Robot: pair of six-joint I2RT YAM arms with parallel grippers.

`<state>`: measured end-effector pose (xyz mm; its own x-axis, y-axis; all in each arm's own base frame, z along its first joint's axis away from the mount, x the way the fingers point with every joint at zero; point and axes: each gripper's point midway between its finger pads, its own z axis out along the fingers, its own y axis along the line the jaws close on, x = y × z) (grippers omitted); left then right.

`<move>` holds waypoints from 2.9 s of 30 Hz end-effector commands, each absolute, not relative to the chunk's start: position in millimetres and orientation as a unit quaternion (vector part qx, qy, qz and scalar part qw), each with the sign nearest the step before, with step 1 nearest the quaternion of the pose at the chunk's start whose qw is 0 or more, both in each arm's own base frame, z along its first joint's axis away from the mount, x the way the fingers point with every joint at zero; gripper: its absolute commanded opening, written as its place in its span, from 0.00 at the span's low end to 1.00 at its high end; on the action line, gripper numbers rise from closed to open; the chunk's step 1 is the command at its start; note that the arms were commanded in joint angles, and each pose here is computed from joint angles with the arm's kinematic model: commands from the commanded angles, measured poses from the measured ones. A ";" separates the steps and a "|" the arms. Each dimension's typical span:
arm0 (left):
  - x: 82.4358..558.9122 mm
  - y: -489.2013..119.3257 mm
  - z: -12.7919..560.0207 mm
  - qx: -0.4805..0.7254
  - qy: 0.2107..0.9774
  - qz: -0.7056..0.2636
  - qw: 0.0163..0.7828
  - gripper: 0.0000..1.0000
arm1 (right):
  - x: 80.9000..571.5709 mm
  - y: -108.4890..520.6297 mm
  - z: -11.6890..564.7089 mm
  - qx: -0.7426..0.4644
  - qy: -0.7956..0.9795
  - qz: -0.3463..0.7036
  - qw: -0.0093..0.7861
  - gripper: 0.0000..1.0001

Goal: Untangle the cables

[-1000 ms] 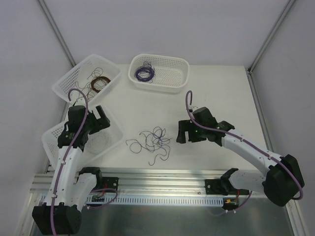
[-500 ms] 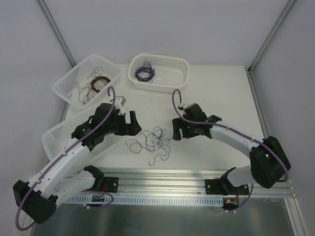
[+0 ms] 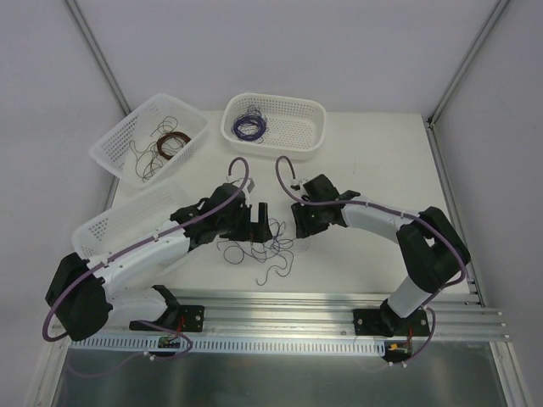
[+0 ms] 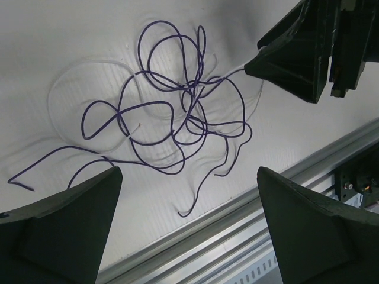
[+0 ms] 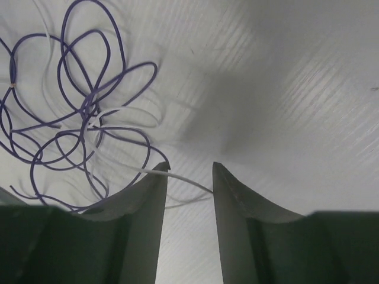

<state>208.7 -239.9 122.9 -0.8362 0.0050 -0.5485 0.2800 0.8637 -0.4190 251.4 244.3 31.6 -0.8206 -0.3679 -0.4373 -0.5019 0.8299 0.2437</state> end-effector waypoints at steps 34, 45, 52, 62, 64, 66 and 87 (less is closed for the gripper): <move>212.0 -300.1 200.7 0.177 0.845 -0.351 0.362 0.99 | 193.6 173.2 403.5 -0.211 0.755 0.287 0.550 0.02; 175.6 -344.3 266.0 0.303 0.729 -0.413 0.455 0.99 | 183.5 198.3 454.5 -0.191 0.715 0.386 0.551 0.03; 168.3 -372.4 295.5 0.330 0.660 -0.423 0.527 0.99 | 179.4 209.7 452.7 -0.174 0.714 0.429 0.525 0.04; 172.4 -408.4 300.5 0.343 0.623 -0.429 0.557 0.85 | 177.8 212.5 439.2 -0.145 0.726 0.448 0.502 0.03; 171.3 -414.0 301.9 0.344 0.620 -0.436 0.554 0.71 | 176.9 210.5 438.6 -0.141 0.726 0.446 0.504 0.04; 170.4 -417.6 299.1 0.343 0.624 -0.440 0.547 0.53 | 178.2 207.3 436.1 -0.137 0.729 0.438 0.507 0.04; 177.1 -383.9 309.9 0.227 0.720 -0.439 0.487 0.00 | 192.7 190.3 247.1 -0.159 0.831 0.314 0.431 0.50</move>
<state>173.9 -391.4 285.0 -0.3935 -0.0283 -0.9189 0.7873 0.5057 -0.3528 184.6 182.5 229.8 -0.6661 -0.0149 -0.7457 -0.4632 0.7918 0.3980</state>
